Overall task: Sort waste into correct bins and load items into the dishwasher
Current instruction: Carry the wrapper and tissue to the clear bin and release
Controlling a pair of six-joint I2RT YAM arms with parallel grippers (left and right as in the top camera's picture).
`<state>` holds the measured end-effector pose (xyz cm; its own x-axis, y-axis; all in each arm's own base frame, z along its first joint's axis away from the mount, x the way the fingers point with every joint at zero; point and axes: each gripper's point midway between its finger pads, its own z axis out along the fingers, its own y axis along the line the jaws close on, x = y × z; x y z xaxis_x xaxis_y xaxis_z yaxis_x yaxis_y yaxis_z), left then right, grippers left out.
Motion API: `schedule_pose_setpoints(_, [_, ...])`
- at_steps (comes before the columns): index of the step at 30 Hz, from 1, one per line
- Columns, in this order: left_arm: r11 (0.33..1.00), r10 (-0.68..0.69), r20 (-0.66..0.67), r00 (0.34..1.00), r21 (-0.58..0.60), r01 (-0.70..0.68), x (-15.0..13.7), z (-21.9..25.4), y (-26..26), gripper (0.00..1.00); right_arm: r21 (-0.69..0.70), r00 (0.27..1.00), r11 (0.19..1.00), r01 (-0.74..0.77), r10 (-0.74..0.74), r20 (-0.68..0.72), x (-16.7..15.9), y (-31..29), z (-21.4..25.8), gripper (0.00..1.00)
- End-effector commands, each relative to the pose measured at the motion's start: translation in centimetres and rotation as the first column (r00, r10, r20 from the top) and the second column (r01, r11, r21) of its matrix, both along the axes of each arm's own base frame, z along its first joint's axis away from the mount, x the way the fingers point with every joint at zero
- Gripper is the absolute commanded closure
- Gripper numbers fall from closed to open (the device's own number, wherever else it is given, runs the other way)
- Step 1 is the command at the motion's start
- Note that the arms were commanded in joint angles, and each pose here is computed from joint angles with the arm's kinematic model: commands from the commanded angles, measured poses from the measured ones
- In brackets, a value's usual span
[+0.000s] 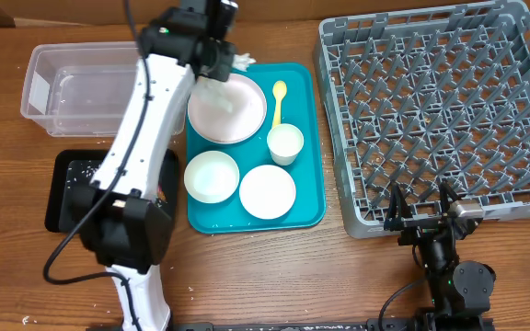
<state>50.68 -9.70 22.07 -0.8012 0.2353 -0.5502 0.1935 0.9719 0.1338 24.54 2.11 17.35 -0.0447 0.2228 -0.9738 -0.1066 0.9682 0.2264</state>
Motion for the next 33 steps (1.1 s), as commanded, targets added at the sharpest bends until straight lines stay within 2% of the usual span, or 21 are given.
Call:
schedule_pose_setpoints(1, [0.980,0.197,0.110,0.974,-0.019,-0.196,-0.2,4.8,5.5,0.96,-0.001,1.000,1.000,0.002,-0.002,0.004,0.0,-0.1,-0.2,0.00])
schedule_pose_setpoints(9, [0.887,0.461,0.093,0.883,-0.091,-0.453,-0.5,4.5,14.9,0.96,-0.001,1.000,1.000,0.002,-0.002,0.004,0.0,-0.1,-0.2,0.00])
schedule_pose_setpoints(18, [0.823,0.568,0.096,0.818,-0.102,-0.559,-1.3,4.5,20.8,0.95,-0.001,1.000,1.000,0.002,-0.002,0.004,0.0,-0.1,-0.2,0.00])
schedule_pose_setpoints(19, [0.820,0.571,0.096,0.815,-0.107,-0.562,-1.3,4.5,21.0,0.89,-0.001,1.000,1.000,0.002,-0.002,0.004,0.0,-0.1,-0.2,0.00])
schedule_pose_setpoints(20, [0.821,0.570,0.095,0.816,-0.109,-0.560,-1.3,4.5,21.0,0.78,-0.001,1.000,1.000,0.002,-0.002,0.004,0.0,-0.1,-0.2,0.00])
schedule_pose_setpoints(21, [0.823,0.567,0.092,0.819,-0.113,-0.557,-1.3,4.5,20.9,0.51,-0.001,1.000,1.000,0.002,-0.002,0.004,0.0,-0.1,-0.2,0.00])
schedule_pose_setpoints(22, [0.825,0.563,0.089,0.821,-0.118,-0.553,-1.2,4.4,20.8,0.44,-0.001,1.000,1.000,0.002,-0.002,0.004,0.0,-0.1,-0.2,0.00])
schedule_pose_setpoints(27, [0.826,0.562,0.098,0.822,-0.127,-0.549,-1.0,4.6,20.7,0.36,-0.001,1.000,1.000,0.002,-0.002,0.004,0.0,-0.1,-0.2,0.00])
schedule_pose_setpoints(33, [0.841,0.526,0.086,0.846,-0.197,-0.503,-0.4,4.8,19.3,0.39,-0.001,1.000,1.000,0.002,-0.002,0.004,0.0,-0.1,-0.2,0.00])
